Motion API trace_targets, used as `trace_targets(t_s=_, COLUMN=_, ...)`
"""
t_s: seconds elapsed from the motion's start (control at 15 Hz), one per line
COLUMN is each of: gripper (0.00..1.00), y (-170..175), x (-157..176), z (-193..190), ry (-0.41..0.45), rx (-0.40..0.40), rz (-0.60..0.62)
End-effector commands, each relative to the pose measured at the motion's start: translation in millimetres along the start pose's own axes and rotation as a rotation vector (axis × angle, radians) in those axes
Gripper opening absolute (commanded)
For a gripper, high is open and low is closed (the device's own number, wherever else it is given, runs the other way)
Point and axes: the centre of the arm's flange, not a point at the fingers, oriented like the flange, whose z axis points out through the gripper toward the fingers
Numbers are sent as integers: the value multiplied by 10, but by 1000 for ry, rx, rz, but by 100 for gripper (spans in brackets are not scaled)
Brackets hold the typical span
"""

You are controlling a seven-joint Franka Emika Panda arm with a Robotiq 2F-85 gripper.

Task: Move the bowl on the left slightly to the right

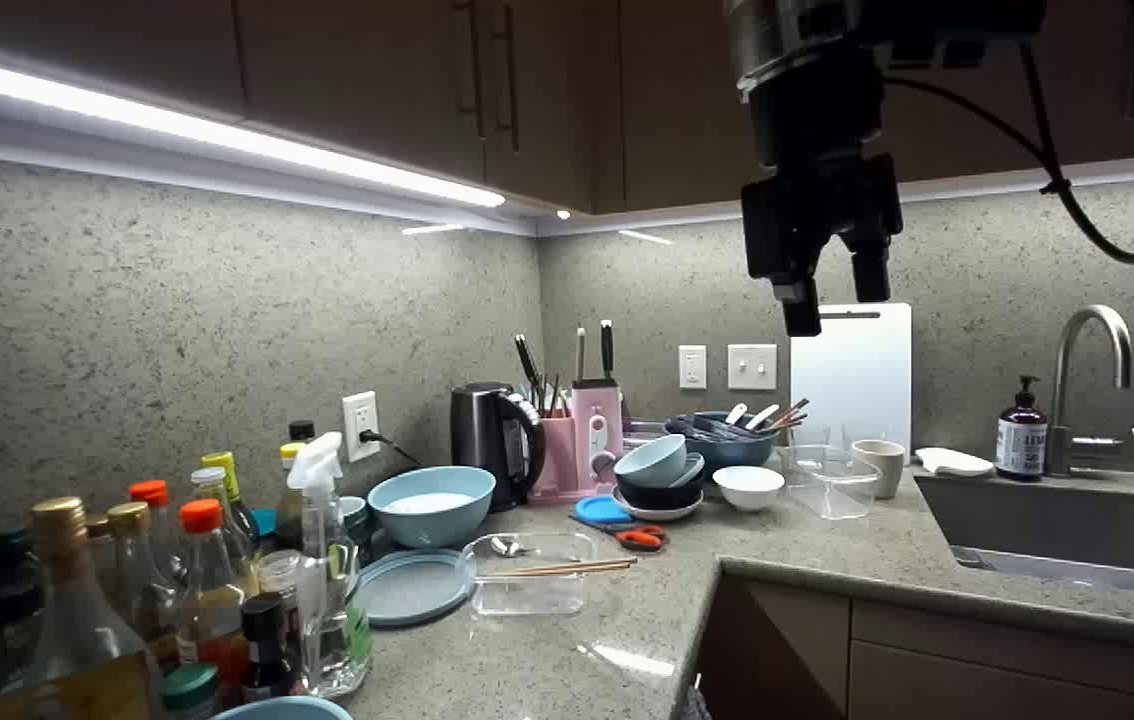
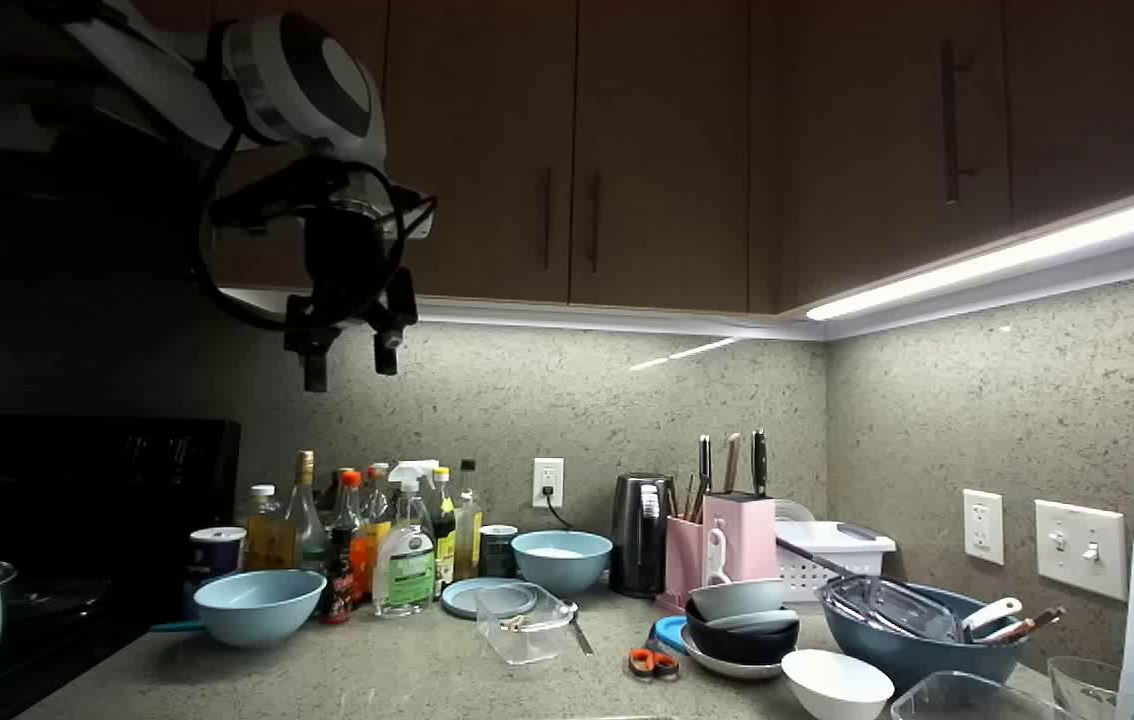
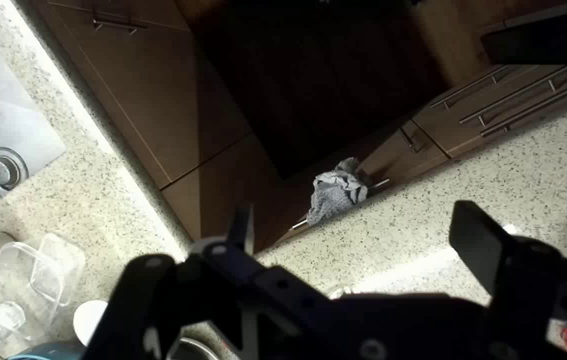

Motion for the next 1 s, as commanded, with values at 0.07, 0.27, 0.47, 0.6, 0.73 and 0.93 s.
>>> trace_targets(t_s=0.07, gripper=100, y=0, x=0, z=0, ry=0, rx=0, rz=0)
trace_targets(t_s=0.27, gripper=100, y=0, x=0, z=0, ry=0, rx=0, rz=0)
trace_targets(t_s=0.47, gripper=100, y=0, x=0, z=0, ry=0, rx=0, rz=0)
trace_targets(t_s=0.6, gripper=100, y=0, x=0, z=0, ry=0, rx=0, rz=0)
trace_targets(t_s=0.73, gripper=100, y=0, x=0, z=0, ry=0, rx=0, rz=0)
trace_targets(t_s=0.93, gripper=100, y=-210, x=147, z=75, ry=0, rx=98, rz=34)
